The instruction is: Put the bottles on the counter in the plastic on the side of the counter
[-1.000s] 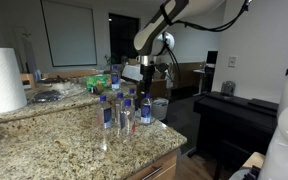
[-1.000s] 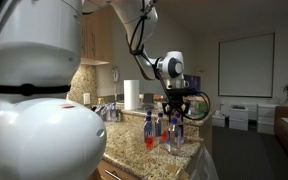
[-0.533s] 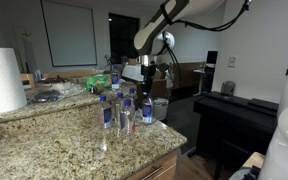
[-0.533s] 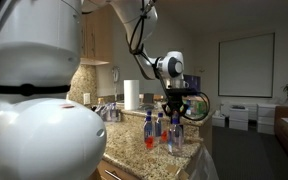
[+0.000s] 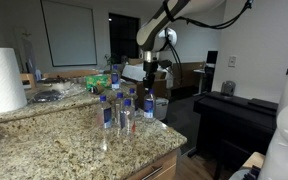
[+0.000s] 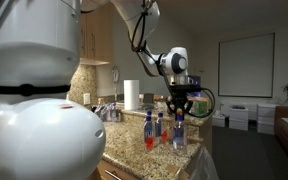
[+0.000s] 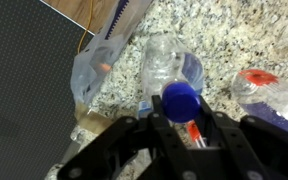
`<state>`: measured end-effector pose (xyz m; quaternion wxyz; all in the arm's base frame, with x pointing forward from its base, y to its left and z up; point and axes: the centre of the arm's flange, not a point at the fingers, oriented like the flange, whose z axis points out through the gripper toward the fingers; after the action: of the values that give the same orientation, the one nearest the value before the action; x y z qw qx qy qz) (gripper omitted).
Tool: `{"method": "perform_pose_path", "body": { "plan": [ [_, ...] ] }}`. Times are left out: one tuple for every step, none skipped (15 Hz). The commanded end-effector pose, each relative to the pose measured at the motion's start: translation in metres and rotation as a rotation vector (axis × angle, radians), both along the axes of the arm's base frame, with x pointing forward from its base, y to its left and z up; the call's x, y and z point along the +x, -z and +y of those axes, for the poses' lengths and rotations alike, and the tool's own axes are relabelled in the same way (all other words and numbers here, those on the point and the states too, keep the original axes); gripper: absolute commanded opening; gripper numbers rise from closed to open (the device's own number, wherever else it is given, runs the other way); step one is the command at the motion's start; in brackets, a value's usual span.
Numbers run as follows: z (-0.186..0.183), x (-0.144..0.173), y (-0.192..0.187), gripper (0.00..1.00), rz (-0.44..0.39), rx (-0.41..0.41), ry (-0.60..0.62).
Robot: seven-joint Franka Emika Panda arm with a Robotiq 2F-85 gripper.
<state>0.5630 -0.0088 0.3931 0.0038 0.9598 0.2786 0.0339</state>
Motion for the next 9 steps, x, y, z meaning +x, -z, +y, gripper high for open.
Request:
{"method": "perform_pose_path", "body": {
  "plan": [
    [-0.045,0.016,-0.008,0.09,-0.045,0.021,0.143],
    [-0.06,0.019,-0.007,0.09,-0.054,0.037,0.182],
    [-0.078,0.022,-0.003,0.09,-0.057,0.057,0.237],
    [-0.096,0.023,0.002,0.09,-0.057,0.081,0.287],
    [-0.112,0.024,0.008,0.09,-0.05,0.107,0.335],
    [-0.129,0.024,0.016,0.09,-0.04,0.132,0.382],
    [-0.145,0.023,0.024,0.09,-0.031,0.159,0.431],
    [-0.159,0.023,0.033,0.09,-0.021,0.189,0.473],
    [-0.172,0.022,0.044,0.09,0.005,0.227,0.516]
  ]
}}
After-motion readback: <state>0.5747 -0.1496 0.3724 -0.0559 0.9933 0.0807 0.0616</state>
